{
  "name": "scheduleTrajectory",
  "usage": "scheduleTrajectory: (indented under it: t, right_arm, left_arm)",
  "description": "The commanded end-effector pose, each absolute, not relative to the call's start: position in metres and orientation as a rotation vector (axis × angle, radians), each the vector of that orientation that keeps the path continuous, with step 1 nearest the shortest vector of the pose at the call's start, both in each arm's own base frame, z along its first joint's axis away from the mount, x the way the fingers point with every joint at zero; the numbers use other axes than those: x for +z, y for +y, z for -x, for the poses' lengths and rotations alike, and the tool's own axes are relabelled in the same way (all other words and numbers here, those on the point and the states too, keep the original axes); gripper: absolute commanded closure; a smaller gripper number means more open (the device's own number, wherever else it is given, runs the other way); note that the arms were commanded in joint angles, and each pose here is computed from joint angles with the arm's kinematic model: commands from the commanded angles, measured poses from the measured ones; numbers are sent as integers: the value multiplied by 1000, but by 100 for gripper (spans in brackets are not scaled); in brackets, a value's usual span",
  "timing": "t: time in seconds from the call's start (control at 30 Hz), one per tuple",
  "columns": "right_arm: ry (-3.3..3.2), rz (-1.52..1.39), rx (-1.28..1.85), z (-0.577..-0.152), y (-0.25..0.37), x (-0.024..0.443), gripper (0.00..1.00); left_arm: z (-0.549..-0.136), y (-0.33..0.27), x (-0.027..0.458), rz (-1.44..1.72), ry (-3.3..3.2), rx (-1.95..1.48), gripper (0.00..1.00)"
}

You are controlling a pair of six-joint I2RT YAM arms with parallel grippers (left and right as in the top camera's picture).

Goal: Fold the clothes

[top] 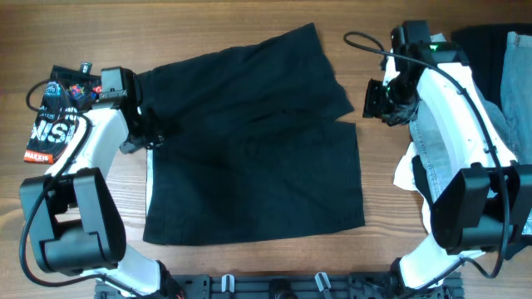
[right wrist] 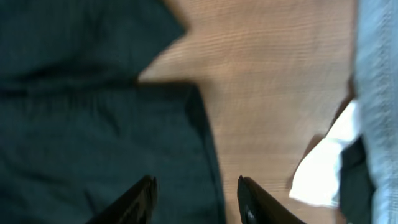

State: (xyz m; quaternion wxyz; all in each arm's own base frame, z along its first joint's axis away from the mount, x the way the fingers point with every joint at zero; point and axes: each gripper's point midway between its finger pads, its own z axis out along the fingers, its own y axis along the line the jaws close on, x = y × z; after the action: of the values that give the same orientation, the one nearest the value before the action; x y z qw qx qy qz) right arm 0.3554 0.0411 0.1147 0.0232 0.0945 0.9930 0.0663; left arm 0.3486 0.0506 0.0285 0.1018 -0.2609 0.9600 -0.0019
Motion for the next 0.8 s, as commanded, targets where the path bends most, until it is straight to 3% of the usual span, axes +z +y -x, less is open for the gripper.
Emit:
scheduleTrajectory:
  t: [0.0,0.17,0.27,0.37,0.4,0.5,0.53,0.77]
  right_arm:
    - [3149,-184,363,-336,66,104,53]
    - [3241,-201,357,-299,77,43,51]
    - [3198,-240,363,-296,77,10,43]
    - [3149,-225,373,-297,77,-9,41]
    - [3128,-219,377,-299,77,-14,42]
    - [3097,-219,381,-302,78,-22,68]
    - [3078,-245,367,-306,76,-24,71]
    - [2745,-369,391,-383,77,-6,72]
  left_arm:
    - [-330,37,29,759,2921,-42,96]
    - [-300,17,25,754,3055,-15,92]
    - [-291,12,14,741,3074,-10,83]
    - [-280,12,-3,773,3073,-1,82]
    - [-278,12,-6,776,3071,-2,82]
    - [-278,12,-20,773,3037,-13,82]
    - [-280,12,-24,768,3018,-19,83]
    - [-358,16,-10,686,2702,-110,89]
